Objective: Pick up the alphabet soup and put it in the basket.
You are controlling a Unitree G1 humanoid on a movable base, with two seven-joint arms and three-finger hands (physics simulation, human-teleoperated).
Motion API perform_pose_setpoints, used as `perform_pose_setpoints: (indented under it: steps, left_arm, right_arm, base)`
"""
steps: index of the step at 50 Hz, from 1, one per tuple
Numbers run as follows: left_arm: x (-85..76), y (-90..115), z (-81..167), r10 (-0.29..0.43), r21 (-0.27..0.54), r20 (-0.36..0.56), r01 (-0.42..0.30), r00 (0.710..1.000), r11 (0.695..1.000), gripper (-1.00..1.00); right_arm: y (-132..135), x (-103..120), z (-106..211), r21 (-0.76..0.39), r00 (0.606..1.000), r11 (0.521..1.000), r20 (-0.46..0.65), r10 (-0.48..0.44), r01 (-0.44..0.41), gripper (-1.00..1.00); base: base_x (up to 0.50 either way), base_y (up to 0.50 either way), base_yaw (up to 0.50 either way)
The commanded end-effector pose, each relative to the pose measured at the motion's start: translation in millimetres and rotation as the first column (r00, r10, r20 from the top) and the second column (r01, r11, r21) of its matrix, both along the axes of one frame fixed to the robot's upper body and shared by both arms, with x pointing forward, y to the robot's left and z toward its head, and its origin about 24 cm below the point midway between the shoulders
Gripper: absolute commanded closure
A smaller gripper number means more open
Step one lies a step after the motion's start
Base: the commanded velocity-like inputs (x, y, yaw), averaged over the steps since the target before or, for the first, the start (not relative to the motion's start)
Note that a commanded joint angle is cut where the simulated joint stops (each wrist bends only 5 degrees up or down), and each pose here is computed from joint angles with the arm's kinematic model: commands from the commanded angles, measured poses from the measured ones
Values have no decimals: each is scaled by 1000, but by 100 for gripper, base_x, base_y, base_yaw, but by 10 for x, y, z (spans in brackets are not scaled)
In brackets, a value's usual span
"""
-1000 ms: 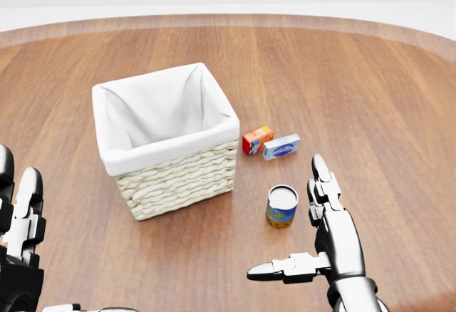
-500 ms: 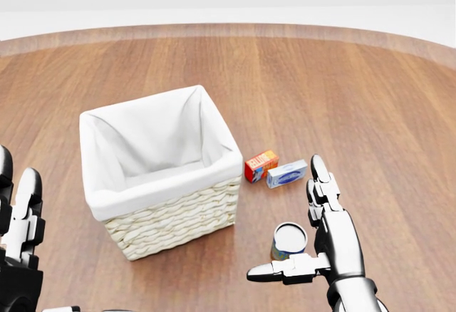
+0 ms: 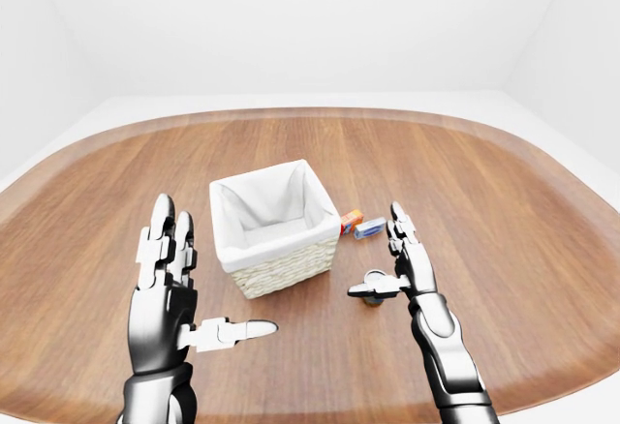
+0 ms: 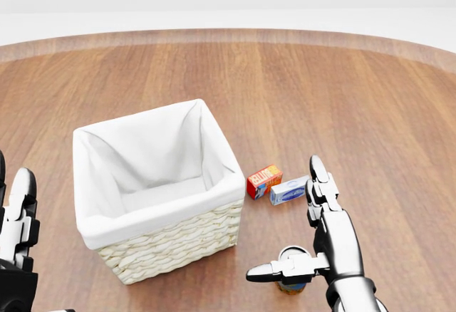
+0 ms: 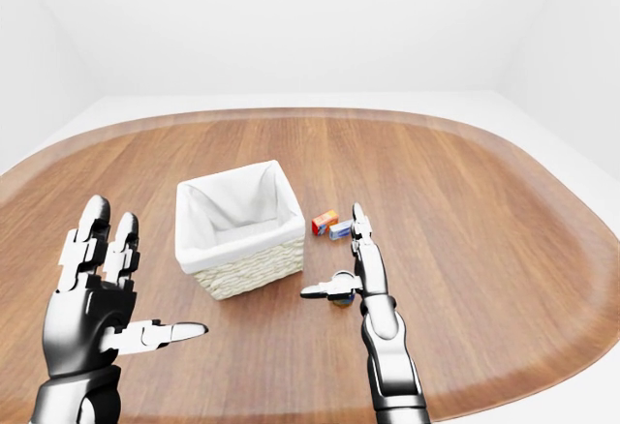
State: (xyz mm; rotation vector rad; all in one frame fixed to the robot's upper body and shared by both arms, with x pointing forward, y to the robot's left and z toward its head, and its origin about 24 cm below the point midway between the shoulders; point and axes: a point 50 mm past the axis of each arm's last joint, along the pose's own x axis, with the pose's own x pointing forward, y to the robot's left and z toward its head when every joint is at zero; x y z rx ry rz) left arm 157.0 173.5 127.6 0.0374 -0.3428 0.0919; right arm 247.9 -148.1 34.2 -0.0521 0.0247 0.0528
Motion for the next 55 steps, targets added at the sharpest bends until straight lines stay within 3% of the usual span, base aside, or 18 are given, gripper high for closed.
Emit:
perform_pose_setpoints:
  steps: [1,19,33,52,53,55]
  left_arm:
    - [0,4,2,-1,-1,-1,1,1000,1000,-100]
    - [-9,-6,1,0,2,0,0,1000,1000,-100]
    - [24,5,-16,3,1,-8,-3,1000,1000,-100]
    - [42,4,-14,-2,-4,-17,2,1000,1000,-100]
    - [35,6,-5,3,-2,-14,-3,1000,1000,-100]
    - [32,6,-3,2,-2,-13,-2,1000,1000,-100]
  right_arm:
    - [-1,9,-8,-1,1000,1000,-1,0,0,-100]
    - [-7,19,-26,-1,1000,1000,9,2,-2,-100]
    - [-131,139,-150,-48,997,996,-21,-77,76,-100]
    - [-183,200,-438,-86,982,992,-153,-106,94,-100]
    - [-214,2,-693,-131,960,988,-255,-113,82,-100]
    - [-226,-10,-723,-134,956,988,-268,-116,83,-100]
  base:
    - [27,0,0]
    - [13,0,0]
    - [0,0,0]
    - [0,0,0]
    - [0,0,0]
    - [0,0,0]
